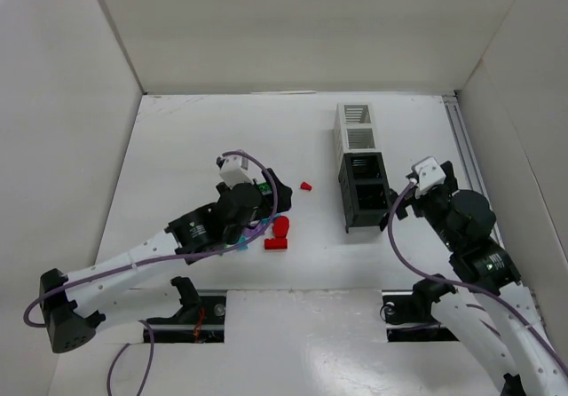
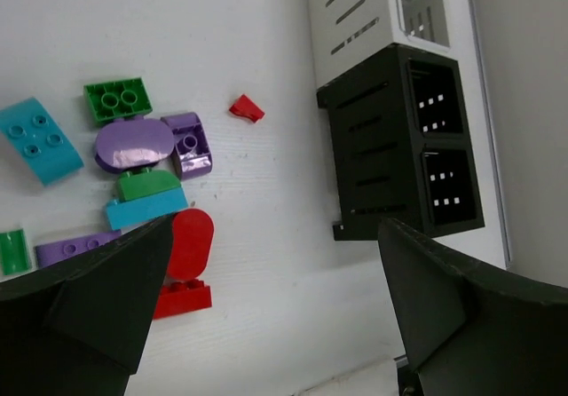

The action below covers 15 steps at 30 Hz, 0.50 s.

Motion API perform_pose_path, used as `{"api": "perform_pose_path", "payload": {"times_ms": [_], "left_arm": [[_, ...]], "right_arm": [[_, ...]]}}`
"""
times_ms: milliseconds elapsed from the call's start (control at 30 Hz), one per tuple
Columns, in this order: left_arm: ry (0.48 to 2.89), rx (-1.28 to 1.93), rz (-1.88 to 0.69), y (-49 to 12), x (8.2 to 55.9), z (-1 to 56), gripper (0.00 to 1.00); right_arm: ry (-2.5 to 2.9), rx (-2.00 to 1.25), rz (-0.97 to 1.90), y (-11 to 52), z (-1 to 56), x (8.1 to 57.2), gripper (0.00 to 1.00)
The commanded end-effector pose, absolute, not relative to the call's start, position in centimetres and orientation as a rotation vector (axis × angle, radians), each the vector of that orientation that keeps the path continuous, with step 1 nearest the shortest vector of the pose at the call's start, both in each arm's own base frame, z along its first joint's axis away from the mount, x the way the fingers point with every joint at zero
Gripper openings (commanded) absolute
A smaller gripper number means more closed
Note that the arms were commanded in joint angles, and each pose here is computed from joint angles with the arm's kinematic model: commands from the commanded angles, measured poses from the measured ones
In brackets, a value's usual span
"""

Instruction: Sort the legos into containers by color

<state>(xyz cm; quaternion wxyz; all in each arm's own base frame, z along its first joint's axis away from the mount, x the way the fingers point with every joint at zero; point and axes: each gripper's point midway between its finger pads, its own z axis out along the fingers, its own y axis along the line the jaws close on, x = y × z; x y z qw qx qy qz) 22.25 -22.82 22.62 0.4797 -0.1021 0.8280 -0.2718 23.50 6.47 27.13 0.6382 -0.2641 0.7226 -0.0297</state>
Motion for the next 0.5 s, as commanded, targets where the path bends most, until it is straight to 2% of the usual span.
{"api": "perform_pose_path", "payload": {"times_ms": [0,167,267,467], "left_arm": [[2.044,-0.332,-0.616,-22.1,21.9,21.3,1.00],[2.090,-0.463,-0.657,-20.6,20.4,19.4,1.00],[2.100,-0.552,-0.596,-18.2,19.7,18.1,1.00],[2.114,-0.774,-0.509,-15.0,18.5,16.8,1.00]], "right_arm": [[1.515,-0.644,-0.050,7.5,30.0,23.5,1.00],[1.444,-0.907,0.074,11.8,29.2,23.6,1.00],[1.479,-1.048,0.118,14.4,27.5,24.2,1.00],[1.380,-1.307,0.276,22.6,25.0,21.1,0.97]]}}
